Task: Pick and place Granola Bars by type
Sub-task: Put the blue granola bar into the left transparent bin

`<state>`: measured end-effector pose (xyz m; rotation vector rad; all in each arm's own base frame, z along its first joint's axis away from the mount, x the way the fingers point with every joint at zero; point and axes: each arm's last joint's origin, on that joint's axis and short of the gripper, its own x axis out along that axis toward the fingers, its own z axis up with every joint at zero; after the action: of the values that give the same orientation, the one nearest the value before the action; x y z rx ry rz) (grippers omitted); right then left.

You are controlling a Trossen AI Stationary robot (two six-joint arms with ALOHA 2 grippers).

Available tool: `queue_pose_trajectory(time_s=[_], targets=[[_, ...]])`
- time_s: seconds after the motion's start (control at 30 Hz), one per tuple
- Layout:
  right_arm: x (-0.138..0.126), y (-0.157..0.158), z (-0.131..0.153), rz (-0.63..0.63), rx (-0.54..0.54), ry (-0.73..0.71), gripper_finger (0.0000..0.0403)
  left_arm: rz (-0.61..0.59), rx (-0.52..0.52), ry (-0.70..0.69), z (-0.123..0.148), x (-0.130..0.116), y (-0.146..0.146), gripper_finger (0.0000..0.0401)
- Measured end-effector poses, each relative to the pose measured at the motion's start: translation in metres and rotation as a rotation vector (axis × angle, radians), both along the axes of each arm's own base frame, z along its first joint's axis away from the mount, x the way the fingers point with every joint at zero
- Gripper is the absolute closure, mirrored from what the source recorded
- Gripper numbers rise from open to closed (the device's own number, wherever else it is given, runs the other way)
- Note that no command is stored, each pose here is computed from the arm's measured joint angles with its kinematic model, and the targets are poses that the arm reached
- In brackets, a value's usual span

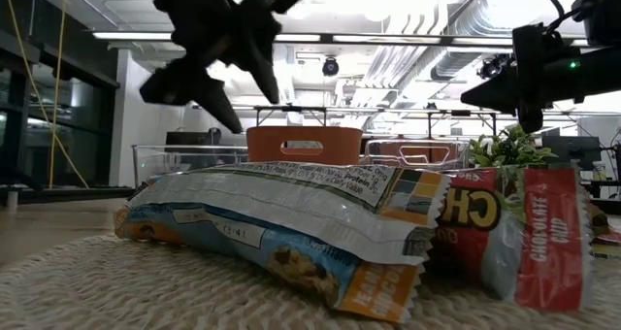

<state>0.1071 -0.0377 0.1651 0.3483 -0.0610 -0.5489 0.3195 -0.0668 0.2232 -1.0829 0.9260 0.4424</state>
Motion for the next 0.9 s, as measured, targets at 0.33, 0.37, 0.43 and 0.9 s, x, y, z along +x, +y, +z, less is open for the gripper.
queue_pose_trajectory(time_s=[0.33,0.37,0.43,0.9], targets=[[0.000,0.000,0.000,-0.001,0.000,0.001,0.0402,0.000,0.020,0.101,-0.011,-0.006,-0.009,0.0181],[0.000,0.000,0.000,-0.001,0.000,0.000,0.0402,0.001,0.022,0.105,-0.012,-0.006,-0.009,0.0181],[0.000,0.000,0.000,-0.001,0.000,0.002,0.0402,-0.003,0.022,0.103,-0.012,-0.006,-0.011,0.0181],[0.001,0.000,-0.001,-0.001,0.002,0.009,0.0402,-0.024,0.066,0.161,-0.040,0.017,-0.018,0.0181]])
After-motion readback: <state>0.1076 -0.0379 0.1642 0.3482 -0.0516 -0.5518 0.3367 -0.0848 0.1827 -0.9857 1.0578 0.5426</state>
